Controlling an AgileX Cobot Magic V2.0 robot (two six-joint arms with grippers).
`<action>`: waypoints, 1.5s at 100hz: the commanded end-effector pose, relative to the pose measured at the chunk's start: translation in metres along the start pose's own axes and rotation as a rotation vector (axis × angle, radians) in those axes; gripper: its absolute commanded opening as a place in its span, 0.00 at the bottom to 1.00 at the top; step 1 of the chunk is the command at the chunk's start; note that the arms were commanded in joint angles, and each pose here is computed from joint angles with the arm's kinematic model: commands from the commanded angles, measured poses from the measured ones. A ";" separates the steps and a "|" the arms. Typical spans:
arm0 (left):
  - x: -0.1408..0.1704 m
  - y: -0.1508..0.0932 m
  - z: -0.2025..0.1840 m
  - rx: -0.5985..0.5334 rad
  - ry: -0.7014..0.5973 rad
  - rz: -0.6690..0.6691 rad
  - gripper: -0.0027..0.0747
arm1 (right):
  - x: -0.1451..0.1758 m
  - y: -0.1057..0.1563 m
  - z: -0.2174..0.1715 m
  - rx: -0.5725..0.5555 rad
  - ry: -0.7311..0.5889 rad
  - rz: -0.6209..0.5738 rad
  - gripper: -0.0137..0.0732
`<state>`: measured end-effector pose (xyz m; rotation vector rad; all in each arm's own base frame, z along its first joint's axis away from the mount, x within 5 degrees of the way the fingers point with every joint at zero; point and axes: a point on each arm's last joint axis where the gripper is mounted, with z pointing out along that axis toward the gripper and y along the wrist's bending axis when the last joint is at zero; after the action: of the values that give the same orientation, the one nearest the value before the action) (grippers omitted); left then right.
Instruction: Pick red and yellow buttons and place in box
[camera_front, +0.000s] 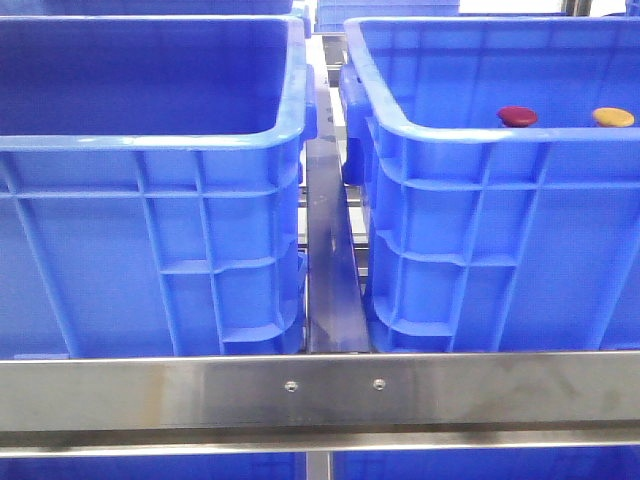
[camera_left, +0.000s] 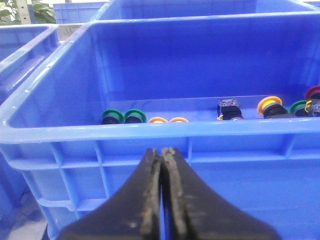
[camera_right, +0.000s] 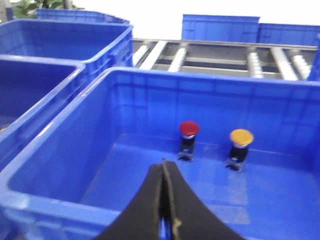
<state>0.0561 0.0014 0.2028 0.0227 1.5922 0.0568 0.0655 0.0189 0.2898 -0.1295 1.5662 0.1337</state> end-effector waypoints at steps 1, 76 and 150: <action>0.009 -0.001 0.000 -0.003 -0.056 -0.012 0.01 | -0.014 -0.007 -0.001 0.081 -0.076 0.009 0.09; 0.009 -0.001 0.000 -0.003 -0.056 -0.012 0.01 | 0.025 -0.022 -0.013 0.243 -0.385 -0.005 0.09; 0.009 -0.001 0.000 -0.003 -0.056 -0.012 0.01 | 0.072 -0.018 -0.016 0.183 -0.191 0.030 0.09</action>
<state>0.0561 0.0014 0.2028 0.0227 1.5922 0.0568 0.0567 -0.0017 0.2029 0.0665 1.5090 0.0240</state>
